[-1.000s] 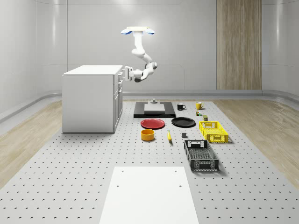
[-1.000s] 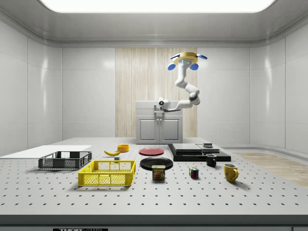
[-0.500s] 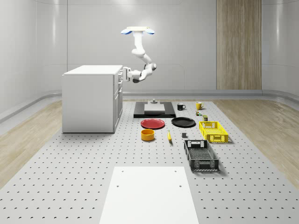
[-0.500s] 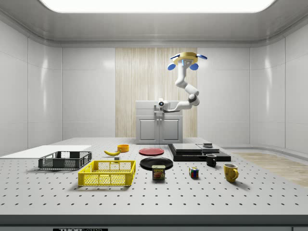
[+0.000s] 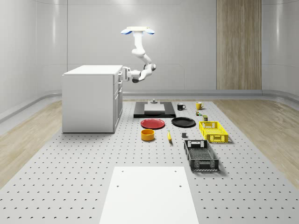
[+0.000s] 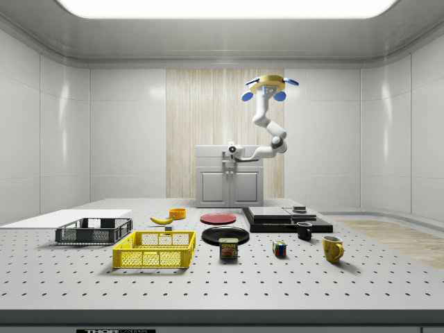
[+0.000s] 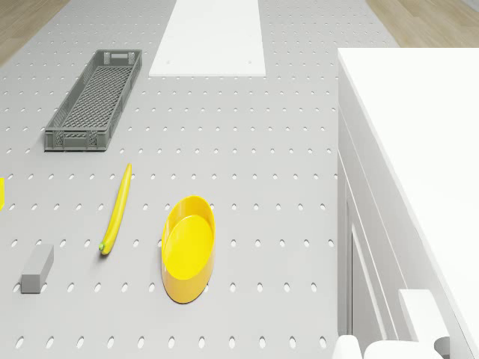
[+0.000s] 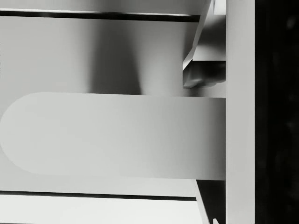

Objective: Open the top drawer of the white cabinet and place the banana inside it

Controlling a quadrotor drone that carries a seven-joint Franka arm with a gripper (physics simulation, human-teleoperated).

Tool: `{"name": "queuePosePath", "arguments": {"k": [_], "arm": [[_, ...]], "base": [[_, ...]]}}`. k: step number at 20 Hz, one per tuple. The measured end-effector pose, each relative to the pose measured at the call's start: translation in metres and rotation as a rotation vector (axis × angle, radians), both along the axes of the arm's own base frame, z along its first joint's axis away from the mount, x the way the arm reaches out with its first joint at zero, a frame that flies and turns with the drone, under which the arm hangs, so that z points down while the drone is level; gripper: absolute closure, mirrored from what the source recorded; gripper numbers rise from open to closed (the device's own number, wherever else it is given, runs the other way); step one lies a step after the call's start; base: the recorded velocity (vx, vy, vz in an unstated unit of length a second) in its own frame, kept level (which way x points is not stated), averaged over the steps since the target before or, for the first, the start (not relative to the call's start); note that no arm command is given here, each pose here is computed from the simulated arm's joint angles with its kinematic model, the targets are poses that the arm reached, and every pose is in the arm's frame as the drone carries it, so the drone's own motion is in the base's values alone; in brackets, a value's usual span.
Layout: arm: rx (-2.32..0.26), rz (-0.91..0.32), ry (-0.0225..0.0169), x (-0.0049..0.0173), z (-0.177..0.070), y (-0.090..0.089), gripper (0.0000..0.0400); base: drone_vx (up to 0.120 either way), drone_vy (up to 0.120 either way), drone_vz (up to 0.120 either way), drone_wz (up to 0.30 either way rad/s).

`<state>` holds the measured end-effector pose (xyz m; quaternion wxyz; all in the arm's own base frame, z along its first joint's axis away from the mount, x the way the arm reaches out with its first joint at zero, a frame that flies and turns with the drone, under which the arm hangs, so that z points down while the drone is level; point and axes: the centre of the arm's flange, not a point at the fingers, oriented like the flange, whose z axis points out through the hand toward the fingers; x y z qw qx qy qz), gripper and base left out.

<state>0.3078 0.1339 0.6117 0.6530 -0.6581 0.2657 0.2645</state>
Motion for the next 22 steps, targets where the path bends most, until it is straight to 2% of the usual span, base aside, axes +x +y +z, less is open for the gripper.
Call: {"name": "queuePosePath", "arguments": {"k": [1,2,3,4,5,6,7,8,9,11,17,19,22], "arm": [[-0.003,0.000,0.0141,-0.0003,0.001,-0.002,0.0228],[-0.017,0.001,0.0516,-0.0028,0.007,-0.006,0.0178],[-0.021,0.000,0.0170,-0.0025,0.006,-0.010,0.0191],[-0.026,0.000,0.0457,-0.0035,0.008,-0.014,0.0170],[-0.038,0.000,0.0733,-0.0065,0.015,-0.020,0.0114],[-0.046,-0.001,0.0721,-0.0076,0.017,-0.025,0.0101],[-0.030,-0.001,0.0470,-0.0055,0.012,-0.027,0.0142],[-0.005,0.002,0.0277,-0.0006,-0.001,-0.023,0.0153],[-0.001,0.002,0.0271,0.0001,-0.002,-0.027,0.0185],[0.002,0.002,0.0292,-0.0004,-0.001,-0.038,0.0228],[0.005,0.000,0.0323,-0.0013,0.002,-0.071,0.0278],[0.006,0.000,0.0329,-0.0014,0.003,-0.079,0.0169],[0.007,0.000,0.0334,-0.0014,0.003,-0.081,0.0080]], "base": [[0.000,0.000,0.000,0.000],[0.000,0.000,0.000,0.000],[0.000,0.000,0.000,0.000],[0.000,0.000,0.000,0.000],[0.000,0.000,0.000,0.000],[0.000,0.000,0.000,0.000],[0.000,0.000,0.000,0.000],[0.000,0.000,0.000,0.000],[0.000,0.000,0.000,0.000],[0.000,0.000,0.000,0.000],[0.000,0.000,0.000,0.000],[0.000,0.000,0.000,0.000],[0.000,0.000,0.000,0.000]]}}
